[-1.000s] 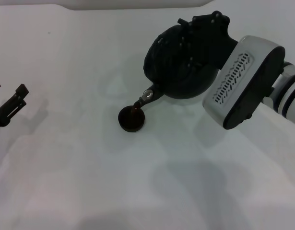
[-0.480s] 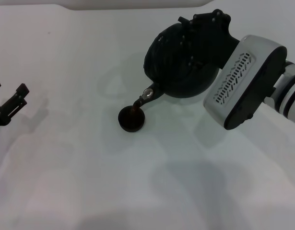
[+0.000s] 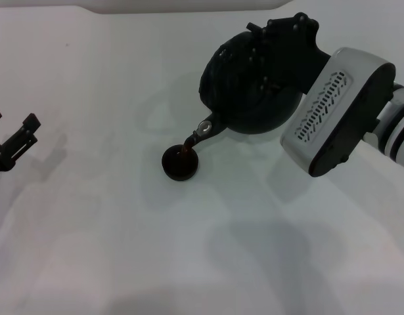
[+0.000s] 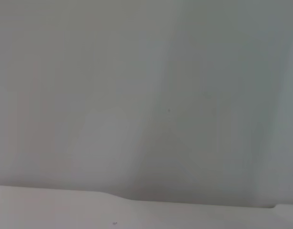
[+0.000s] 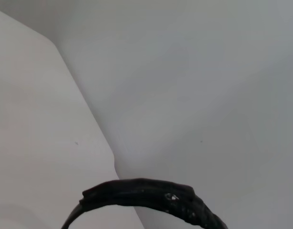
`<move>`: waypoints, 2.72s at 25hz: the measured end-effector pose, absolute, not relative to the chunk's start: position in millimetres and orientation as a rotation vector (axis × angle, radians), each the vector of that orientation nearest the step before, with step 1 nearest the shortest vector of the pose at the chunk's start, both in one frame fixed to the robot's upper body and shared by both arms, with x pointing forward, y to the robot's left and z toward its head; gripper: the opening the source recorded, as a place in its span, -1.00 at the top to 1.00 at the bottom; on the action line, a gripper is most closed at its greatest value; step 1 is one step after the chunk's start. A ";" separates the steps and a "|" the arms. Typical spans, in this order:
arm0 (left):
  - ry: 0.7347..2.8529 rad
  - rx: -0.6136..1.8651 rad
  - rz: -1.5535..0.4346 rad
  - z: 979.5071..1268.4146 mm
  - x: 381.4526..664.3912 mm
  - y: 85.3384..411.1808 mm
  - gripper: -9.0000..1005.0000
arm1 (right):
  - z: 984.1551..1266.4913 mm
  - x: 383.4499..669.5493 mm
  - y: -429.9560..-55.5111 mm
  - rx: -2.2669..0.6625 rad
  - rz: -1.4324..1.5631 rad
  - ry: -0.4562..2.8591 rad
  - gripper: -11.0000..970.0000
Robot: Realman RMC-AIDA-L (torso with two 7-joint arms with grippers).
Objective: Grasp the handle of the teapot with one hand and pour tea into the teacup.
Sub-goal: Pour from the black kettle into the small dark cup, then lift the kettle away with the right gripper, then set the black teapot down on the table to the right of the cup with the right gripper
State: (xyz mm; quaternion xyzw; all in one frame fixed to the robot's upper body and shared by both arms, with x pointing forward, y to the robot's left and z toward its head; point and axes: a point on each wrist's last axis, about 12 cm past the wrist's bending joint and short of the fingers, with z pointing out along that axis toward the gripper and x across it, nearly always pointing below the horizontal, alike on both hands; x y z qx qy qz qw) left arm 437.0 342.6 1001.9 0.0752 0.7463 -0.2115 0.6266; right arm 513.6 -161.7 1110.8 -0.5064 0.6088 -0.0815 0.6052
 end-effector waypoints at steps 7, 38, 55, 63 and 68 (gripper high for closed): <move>1.711 0.173 -0.485 1001.9 437.2 342.5 -0.72 | 1109.9 512.8 -162.8 -1.170 -0.189 1.413 0.75; 1.694 0.194 -0.497 1005.0 440.6 340.2 -0.72 | 1121.7 501.2 -252.9 -0.672 0.388 1.533 0.75; 1.676 0.228 -0.520 1009.3 455.9 331.3 -0.72 | 1073.7 475.5 -334.3 -0.641 0.504 1.546 0.76; 1.668 0.233 -0.531 1010.5 459.5 327.7 -0.72 | 1057.1 490.5 -332.2 -0.670 0.470 1.581 0.76; 1.666 0.233 -0.536 1010.7 459.7 326.8 -0.72 | 1044.9 498.3 -325.3 -0.698 0.458 1.634 0.76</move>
